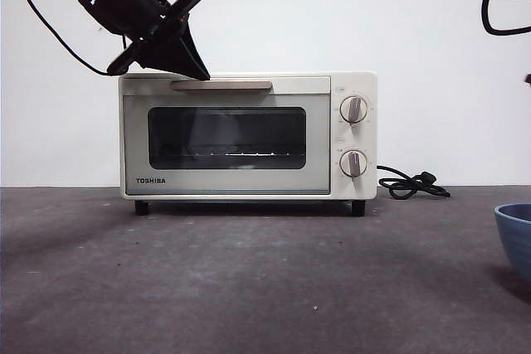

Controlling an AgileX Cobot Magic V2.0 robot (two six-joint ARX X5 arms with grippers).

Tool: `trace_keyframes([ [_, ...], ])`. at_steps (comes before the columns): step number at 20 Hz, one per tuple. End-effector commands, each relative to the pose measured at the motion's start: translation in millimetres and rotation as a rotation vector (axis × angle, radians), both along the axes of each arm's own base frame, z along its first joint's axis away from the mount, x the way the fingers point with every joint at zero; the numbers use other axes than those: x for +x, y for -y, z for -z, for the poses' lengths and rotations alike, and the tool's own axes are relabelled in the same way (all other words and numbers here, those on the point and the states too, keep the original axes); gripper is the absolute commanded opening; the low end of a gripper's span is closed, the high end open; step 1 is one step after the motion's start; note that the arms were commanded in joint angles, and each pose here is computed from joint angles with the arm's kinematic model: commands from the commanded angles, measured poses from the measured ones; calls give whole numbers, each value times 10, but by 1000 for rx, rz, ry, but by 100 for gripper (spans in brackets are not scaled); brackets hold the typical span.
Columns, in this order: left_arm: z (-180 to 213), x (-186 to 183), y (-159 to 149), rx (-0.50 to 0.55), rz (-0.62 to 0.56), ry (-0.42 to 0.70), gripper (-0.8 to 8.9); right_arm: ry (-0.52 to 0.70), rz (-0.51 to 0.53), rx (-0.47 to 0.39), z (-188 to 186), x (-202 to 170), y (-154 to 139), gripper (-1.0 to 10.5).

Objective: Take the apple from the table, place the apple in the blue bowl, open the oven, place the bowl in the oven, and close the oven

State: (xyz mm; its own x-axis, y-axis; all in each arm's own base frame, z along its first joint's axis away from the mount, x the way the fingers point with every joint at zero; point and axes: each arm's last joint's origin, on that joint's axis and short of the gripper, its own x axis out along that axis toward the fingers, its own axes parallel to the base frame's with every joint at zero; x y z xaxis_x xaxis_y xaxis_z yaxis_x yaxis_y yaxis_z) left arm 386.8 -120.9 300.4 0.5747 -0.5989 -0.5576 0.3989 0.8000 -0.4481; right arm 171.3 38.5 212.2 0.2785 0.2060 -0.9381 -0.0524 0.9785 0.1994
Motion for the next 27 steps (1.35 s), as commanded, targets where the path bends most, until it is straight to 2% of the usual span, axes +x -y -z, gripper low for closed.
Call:
trace_keyframes([
  [1,317,-26,36,84,7,-137,-6,11,1,25,10,13,-11,603],
  [7,384,-154,188,186,49,-190,-6,31,-11,70,-60,19,-24,599],
  [10,400,-211,276,244,61,-190,-6,82,-16,90,-212,-12,-21,586],
  [11,407,-229,295,261,71,-193,-6,90,-20,95,-265,-38,-17,523],
  [13,422,-258,334,291,76,-195,-6,110,-22,98,-390,-112,-2,271],
  [14,422,-271,339,291,80,-197,-6,132,-23,101,-465,-155,6,87],
  [15,423,-290,331,291,80,-198,-6,155,-24,106,-529,-192,14,-14],
  [22,493,-748,85,237,6,-102,-6,315,-27,137,-995,-481,72,-11],
  [27,568,-901,32,212,8,-89,-6,319,-20,122,-1065,-509,83,-11],
])
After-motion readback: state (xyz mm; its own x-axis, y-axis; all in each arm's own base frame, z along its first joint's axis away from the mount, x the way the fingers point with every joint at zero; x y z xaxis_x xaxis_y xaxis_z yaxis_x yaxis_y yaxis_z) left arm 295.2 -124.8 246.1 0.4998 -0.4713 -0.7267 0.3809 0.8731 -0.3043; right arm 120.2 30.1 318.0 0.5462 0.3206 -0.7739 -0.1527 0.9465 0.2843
